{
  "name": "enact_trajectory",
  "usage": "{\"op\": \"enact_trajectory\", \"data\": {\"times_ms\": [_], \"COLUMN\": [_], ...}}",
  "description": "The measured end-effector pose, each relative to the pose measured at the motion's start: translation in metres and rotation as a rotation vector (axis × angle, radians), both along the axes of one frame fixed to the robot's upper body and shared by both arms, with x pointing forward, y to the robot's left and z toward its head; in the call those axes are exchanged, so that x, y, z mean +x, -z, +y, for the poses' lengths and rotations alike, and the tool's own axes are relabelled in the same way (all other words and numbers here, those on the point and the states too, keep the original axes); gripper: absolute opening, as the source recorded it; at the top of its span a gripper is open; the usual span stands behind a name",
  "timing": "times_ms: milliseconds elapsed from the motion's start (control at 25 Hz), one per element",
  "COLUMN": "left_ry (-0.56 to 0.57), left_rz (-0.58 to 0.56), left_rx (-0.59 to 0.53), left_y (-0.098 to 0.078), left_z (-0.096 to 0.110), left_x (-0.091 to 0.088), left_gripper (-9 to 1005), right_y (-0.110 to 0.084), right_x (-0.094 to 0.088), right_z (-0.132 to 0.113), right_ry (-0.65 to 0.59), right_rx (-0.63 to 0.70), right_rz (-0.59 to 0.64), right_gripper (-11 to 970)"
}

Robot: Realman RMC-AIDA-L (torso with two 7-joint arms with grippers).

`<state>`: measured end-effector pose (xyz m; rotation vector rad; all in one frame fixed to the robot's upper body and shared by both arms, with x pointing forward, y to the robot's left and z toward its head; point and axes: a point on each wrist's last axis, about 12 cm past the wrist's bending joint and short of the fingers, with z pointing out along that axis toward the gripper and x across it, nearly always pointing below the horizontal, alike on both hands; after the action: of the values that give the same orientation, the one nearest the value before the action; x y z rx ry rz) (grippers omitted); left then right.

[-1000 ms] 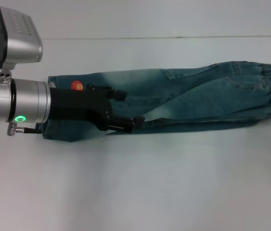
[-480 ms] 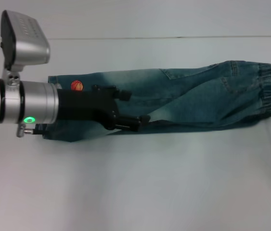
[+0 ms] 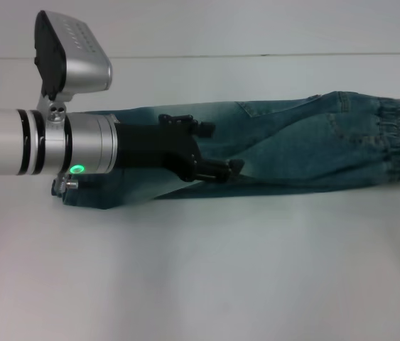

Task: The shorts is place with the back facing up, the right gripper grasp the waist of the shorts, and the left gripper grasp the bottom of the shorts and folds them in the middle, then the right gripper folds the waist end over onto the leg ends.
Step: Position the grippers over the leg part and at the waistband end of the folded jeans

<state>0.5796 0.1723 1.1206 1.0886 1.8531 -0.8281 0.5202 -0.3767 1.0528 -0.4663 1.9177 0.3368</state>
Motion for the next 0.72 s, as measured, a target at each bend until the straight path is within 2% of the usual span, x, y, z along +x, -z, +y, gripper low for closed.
{"op": "enact_trajectory", "data": {"times_ms": [240,440,720], "left_ry": [-0.004,-0.003,-0.003], "left_rz": [-0.011,-0.013,-0.009], "left_rx": [-0.004,0.0,0.0], "left_y": [-0.003,-0.003,-0.002], "left_z": [0.001,0.001,0.003], "left_x": [0.001,0.002,0.001], "left_gripper": [904,904,905], "right_y": [0.003,-0.001,-0.005], "right_x": [0.003,-0.002,-0.01], "right_z": [-0.001,-0.008,-0.014], "right_ry": [-0.002,0.026,0.033], "right_rx": [-0.035,-0.023,-0.007], "right_rz": [0.092,0.097,0.118], "right_gripper": [245,494,780]}}
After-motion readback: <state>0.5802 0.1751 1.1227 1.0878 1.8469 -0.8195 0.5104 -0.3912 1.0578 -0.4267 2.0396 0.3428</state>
